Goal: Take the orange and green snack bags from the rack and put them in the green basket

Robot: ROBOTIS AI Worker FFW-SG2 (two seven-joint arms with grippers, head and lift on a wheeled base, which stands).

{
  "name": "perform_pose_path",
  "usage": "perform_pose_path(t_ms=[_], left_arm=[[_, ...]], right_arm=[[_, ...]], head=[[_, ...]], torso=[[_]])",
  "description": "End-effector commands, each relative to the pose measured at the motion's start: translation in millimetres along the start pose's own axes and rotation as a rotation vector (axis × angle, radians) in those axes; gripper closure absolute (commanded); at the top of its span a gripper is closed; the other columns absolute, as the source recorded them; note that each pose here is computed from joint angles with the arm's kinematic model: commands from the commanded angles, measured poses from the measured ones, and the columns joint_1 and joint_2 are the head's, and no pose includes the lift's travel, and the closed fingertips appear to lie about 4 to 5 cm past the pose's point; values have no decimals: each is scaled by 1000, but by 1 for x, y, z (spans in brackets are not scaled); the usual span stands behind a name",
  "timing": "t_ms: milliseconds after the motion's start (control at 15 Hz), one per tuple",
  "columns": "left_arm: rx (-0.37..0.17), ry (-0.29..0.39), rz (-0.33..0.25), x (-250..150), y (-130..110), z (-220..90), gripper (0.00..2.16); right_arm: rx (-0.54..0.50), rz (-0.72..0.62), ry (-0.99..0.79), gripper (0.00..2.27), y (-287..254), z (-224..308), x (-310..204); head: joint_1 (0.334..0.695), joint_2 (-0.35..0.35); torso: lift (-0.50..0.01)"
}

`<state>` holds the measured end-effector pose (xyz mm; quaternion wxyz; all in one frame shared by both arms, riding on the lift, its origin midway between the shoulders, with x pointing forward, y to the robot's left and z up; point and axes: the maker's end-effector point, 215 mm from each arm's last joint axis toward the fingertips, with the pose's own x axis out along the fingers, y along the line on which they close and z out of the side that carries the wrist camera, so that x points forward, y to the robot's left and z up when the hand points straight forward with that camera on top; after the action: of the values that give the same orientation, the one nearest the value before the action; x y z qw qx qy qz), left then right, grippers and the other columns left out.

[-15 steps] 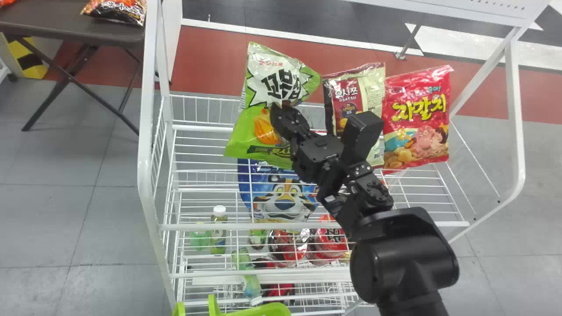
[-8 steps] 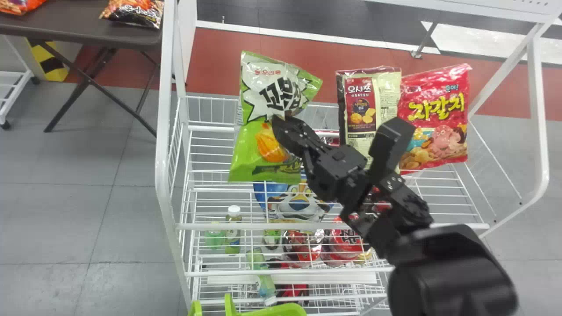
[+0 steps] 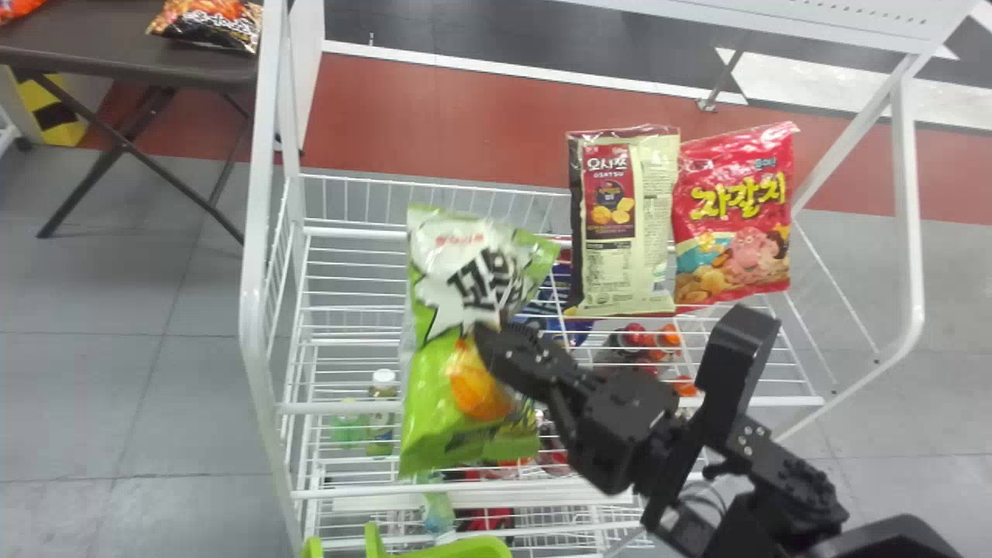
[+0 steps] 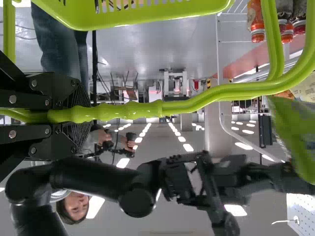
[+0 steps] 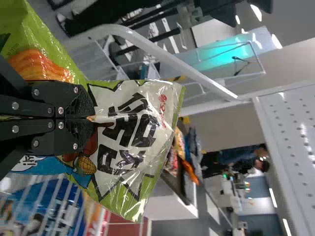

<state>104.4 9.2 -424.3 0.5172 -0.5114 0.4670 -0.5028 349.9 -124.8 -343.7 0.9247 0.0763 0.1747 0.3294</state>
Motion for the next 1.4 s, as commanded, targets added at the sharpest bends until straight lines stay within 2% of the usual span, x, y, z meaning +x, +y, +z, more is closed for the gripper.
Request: perform_pose_path(t_ms=[0,200,600,733,1067,1333], left_arm=[[6,-1,-2,3,0,2,2148],[9,-1,3,3,3,3,2148],[11,-10,2,1,3,6,2148],[11,-11,2,2,3,6,2148],[15,-4,-2,5,0,8,2148],[14,-10,-2,2,1,9,2148]], right_arm=[[68,15,34,2240,3,-20,-18],[139,29,185,2240,12,-67,-30],[286,81,460,2240,43,-147,-64],[300,95,520,2240,53,-168,-69],[269,156,595,2240,88,-218,-57],[199,139,606,2240,88,-253,-25]], head=[[695,-303],[695,-350],[695,-350],[695,-350],[695,-350],[695,-350]], torso=[[0],[0],[0],[0],[0],[0]])
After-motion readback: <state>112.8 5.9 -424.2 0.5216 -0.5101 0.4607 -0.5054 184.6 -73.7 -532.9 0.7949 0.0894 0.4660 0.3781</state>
